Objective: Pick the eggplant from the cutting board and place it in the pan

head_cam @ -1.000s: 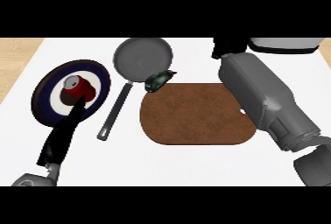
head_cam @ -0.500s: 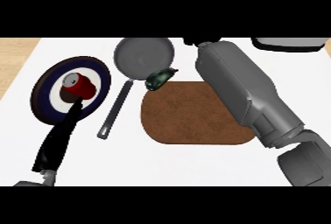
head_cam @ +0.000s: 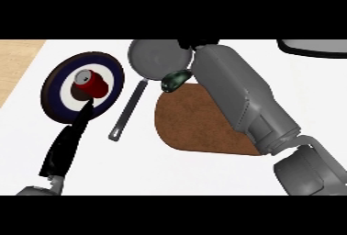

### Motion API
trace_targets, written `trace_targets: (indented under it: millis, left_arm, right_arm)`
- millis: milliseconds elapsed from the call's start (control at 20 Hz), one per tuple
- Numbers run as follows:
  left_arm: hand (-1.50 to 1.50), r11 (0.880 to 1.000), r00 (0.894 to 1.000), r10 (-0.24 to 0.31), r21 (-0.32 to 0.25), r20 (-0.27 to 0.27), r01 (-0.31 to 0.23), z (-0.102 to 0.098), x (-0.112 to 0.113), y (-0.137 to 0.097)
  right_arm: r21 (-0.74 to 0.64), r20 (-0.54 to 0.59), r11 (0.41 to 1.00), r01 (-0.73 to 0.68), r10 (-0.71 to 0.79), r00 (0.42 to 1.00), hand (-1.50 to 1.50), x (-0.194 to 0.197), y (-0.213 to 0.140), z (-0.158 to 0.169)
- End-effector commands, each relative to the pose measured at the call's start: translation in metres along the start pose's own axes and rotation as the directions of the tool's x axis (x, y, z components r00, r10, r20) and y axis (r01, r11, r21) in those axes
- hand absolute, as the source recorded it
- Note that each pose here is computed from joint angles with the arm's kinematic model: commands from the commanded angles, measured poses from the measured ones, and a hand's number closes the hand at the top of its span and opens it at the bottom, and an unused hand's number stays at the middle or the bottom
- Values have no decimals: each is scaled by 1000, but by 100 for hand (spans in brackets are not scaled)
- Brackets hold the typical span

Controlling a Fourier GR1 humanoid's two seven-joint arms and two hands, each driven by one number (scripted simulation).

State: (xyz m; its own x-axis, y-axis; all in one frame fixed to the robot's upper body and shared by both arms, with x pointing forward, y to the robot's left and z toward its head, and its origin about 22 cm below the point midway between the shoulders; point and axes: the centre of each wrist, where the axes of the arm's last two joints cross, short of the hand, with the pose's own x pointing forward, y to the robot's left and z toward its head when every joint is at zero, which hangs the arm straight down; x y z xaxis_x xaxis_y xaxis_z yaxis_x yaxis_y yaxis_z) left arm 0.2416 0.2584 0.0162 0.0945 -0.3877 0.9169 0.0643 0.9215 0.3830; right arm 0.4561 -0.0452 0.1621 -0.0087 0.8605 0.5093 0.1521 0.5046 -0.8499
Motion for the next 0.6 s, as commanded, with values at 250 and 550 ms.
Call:
trace_targets:
  millis: [250,550]
  left_arm:
    - [0,999,999,-2,-43,47,4,-9,16,-2]
    - [0,998,996,-26,-46,89,30,-16,24,-1]
  right_arm:
    - [131,-43,989,-74,80,996,150,-23,29,8]
    - [250,-256,941,227,-162,953,-150,-32,30,8]
